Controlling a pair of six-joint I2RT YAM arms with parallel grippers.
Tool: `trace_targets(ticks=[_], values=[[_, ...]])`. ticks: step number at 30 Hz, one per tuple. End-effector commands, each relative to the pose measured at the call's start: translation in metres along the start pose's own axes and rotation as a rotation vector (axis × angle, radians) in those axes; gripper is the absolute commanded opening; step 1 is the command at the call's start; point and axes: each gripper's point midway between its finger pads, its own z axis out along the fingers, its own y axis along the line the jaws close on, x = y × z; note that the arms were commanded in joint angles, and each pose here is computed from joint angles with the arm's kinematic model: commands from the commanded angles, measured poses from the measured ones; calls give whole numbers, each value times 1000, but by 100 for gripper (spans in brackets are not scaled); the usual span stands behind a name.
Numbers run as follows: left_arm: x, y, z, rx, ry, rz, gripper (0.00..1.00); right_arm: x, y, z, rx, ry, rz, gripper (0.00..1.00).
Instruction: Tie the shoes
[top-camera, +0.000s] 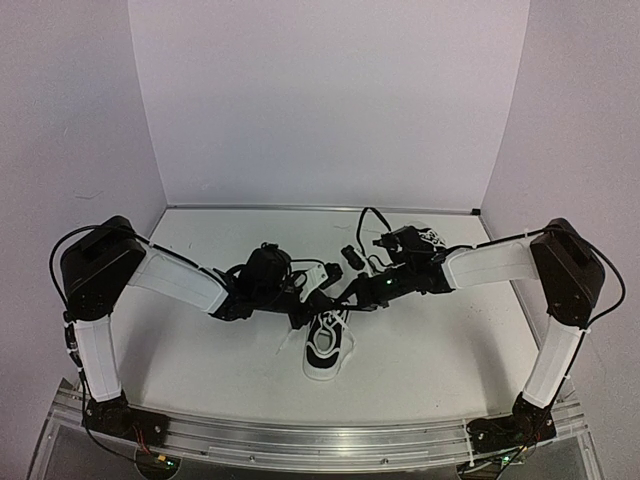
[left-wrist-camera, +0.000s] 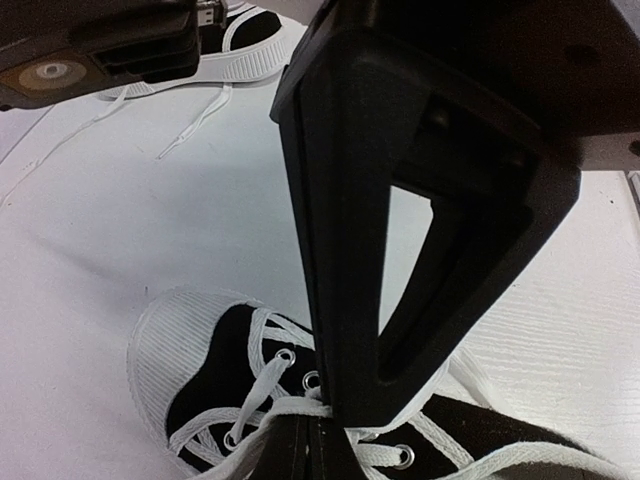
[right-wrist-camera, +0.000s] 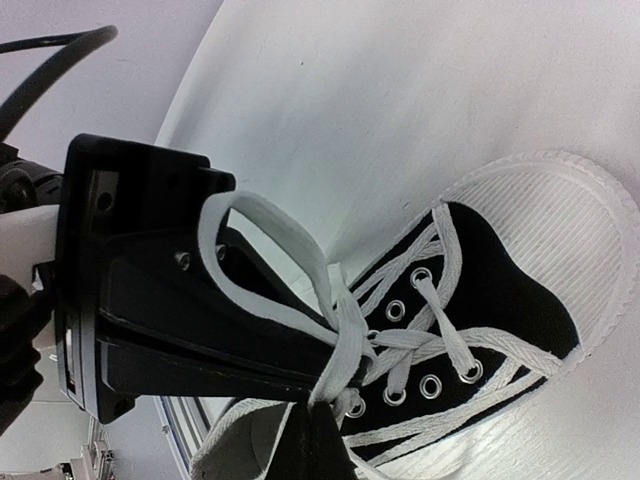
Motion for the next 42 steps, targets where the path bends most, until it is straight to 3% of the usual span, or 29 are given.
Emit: trace_targets(ticks=[1,6,15,23,28,32,42], values=[[-10,-2,4,26,-81,-21,0,-14,23,-4,-73,-41,-42,0],[-7,-9,5,63,-91,-19,0,-18,27,-4,-84,-52,-42,0],[-4,-18,5,108,-134,-6,0,-15,29,-4,-105,-44,-36,13],[-1,-16,2,126,-143,-4,0,-31,18,-41,-83,-124,-19,31],[0,-16,3,127,-142,5,0,-26,1,-41,-47,-123,26,31],[-2,-16,2,128,-147,10,0,-12,-15,-28,-37,-78,78,25],[2,-16,4,129,-136,17,0,-3,-11,-14,-65,-32,74,20]])
